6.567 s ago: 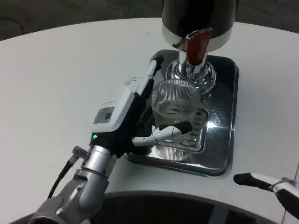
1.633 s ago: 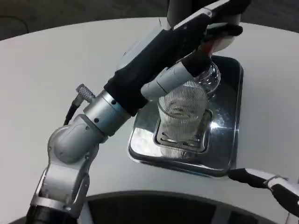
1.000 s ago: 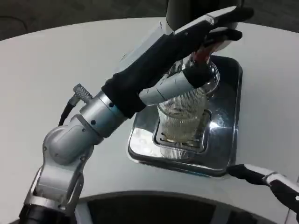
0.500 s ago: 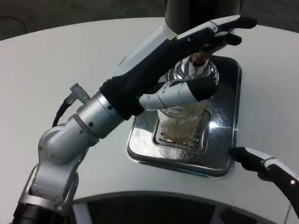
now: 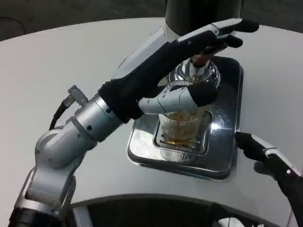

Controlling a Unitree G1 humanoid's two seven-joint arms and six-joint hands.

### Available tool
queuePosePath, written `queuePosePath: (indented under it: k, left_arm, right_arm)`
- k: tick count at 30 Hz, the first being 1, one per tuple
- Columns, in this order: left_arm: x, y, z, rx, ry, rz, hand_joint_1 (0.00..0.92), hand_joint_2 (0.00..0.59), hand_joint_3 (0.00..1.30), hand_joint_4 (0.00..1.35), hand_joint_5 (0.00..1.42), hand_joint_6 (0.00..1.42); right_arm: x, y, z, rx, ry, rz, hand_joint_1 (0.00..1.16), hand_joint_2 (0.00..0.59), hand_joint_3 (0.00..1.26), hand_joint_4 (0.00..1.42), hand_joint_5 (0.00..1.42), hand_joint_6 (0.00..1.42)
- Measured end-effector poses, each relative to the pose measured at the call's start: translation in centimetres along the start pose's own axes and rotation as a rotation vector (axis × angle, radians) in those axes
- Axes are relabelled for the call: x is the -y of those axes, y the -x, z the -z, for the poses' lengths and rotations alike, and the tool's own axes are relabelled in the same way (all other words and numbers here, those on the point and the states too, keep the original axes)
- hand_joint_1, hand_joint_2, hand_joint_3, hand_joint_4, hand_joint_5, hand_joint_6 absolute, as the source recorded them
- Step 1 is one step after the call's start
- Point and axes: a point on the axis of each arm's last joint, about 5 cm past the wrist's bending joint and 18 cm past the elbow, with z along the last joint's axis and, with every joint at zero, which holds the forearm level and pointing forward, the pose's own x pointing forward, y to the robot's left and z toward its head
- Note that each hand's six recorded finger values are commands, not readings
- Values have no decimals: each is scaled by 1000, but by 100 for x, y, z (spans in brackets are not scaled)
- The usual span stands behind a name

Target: Grasp the cup under the faucet to collect the drink, then remove the cup.

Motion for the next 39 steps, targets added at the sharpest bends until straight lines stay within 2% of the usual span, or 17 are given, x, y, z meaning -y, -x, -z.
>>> queuePosePath:
  k: [5,10,15,20,22,30,39]
  left_arm:
    - [-13,11,-11,0,-10,2,0,65,215,117,220,156]
    - [-17,19,-20,-3,-22,3,0,65,218,117,220,156]
    - [-17,18,-30,-2,-33,8,0,64,219,123,220,156]
    - [-14,16,-34,-4,-41,12,0,64,219,126,220,156]
    - [-12,16,-34,-4,-42,11,0,64,219,126,220,156]
    - [-1,20,-24,1,-45,12,0,64,226,127,220,156]
    - [2,22,-15,6,-50,14,0,64,228,127,220,156]
  right_arm:
    - [-62,-57,94,-15,-20,20,933,174,176,184,173,199]
    - [-134,-149,208,-25,-57,62,931,171,167,177,173,196]
    - [-202,-246,283,-11,-94,98,929,171,163,173,164,196]
    - [-318,-361,371,0,-128,122,938,156,146,150,138,182]
    - [-378,-419,405,-5,-146,140,937,155,145,149,136,181]
    - [-543,-595,482,-6,-189,188,934,153,128,129,112,168]
    - [-700,-804,520,5,-218,193,923,150,113,108,97,153]
